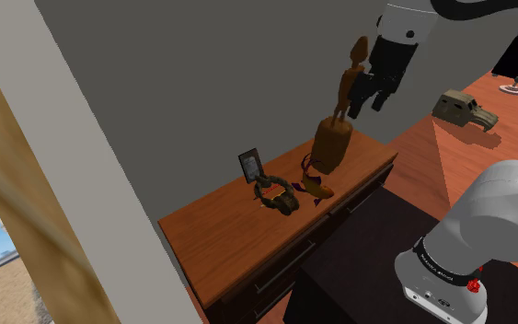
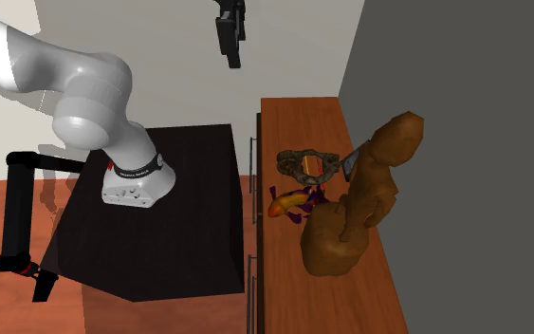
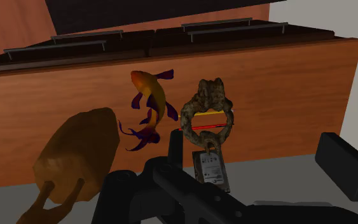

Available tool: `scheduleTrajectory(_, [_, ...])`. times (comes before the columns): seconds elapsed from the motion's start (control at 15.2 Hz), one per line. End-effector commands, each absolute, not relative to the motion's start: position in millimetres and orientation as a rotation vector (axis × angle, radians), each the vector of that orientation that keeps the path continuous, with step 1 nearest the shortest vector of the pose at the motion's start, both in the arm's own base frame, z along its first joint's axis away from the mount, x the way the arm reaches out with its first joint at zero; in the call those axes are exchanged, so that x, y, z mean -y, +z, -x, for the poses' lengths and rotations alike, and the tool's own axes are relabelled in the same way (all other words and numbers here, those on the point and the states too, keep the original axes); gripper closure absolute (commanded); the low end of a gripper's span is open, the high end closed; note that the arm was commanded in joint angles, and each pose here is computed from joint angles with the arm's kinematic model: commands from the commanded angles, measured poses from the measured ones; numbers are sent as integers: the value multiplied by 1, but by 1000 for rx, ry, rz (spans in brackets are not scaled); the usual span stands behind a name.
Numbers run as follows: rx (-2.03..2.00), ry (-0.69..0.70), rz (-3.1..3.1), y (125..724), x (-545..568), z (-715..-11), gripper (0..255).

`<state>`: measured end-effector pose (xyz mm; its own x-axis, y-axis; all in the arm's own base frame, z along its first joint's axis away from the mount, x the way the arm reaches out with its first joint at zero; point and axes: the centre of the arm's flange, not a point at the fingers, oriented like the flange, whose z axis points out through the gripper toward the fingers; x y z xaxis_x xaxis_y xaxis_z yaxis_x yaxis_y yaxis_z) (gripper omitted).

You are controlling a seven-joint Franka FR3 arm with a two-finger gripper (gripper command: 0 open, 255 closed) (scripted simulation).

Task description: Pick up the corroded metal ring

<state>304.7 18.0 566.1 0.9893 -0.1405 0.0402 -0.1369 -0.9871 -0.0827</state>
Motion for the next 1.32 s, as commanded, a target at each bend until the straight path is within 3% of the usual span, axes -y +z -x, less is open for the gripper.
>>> scheduleTrajectory(0.0, [-213,-70,3054,566,-18,-305,0])
scheduleTrajectory(1.25, [-113,-40,3102,347,-11,-430,0])
